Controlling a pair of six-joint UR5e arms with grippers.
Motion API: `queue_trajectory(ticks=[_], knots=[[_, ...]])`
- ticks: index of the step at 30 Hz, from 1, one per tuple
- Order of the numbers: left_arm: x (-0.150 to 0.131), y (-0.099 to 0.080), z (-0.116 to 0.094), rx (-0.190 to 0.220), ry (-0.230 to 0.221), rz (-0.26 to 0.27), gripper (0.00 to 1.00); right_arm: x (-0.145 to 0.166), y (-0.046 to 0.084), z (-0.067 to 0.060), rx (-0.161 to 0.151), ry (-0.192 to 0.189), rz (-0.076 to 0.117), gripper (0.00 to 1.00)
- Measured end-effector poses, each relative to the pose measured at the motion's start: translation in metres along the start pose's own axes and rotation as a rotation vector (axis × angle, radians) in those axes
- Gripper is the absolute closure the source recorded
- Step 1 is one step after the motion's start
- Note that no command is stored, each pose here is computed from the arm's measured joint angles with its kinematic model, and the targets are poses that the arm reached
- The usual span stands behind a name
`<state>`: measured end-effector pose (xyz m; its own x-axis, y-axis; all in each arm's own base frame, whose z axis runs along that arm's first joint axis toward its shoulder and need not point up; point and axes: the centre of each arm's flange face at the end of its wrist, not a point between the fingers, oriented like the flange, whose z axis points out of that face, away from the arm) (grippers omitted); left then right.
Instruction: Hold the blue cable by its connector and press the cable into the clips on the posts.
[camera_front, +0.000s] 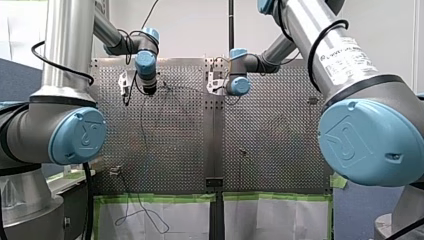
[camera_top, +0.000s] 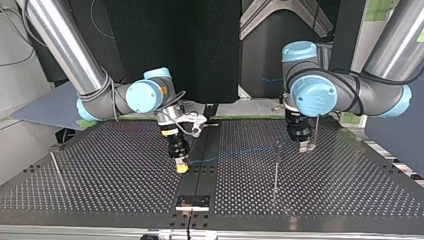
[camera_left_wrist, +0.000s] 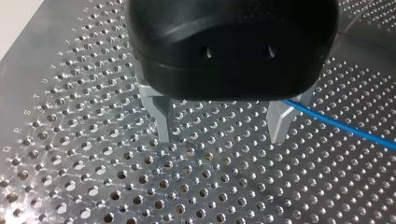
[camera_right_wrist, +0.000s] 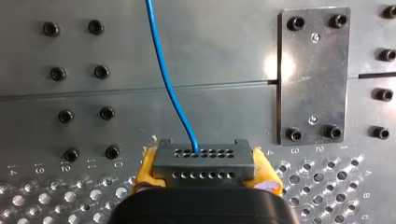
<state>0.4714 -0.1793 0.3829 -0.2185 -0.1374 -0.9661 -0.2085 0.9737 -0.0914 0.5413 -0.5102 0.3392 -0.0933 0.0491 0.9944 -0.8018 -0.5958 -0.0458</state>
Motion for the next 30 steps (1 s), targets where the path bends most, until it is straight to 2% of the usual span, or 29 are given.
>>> queue_trajectory(ticks=[9,13,20,26,30], knots=[[-0.010,0.002,-0.019,0.009,-0.011,-0.016,0.02,0.000,0.000,0.000,0.000,0.001,-0.006,1.00],[-0.005,-0.003,-0.026,0.040,0.003,-0.014,0.02,0.000,0.001,0.000,-0.001,0.002,-0.006,1.00],[0.000,-0.016,-0.037,0.119,0.020,-0.016,0.02,0.000,0.001,0.000,-0.002,0.002,-0.006,1.00],[-0.013,-0.018,-0.049,0.142,-0.011,-0.023,0.02,0.000,0.001,0.000,-0.001,0.002,-0.006,1.00],[-0.018,-0.023,-0.055,0.170,-0.037,-0.007,0.02,0.000,0.001,0.000,-0.001,0.002,-0.006,1.00]])
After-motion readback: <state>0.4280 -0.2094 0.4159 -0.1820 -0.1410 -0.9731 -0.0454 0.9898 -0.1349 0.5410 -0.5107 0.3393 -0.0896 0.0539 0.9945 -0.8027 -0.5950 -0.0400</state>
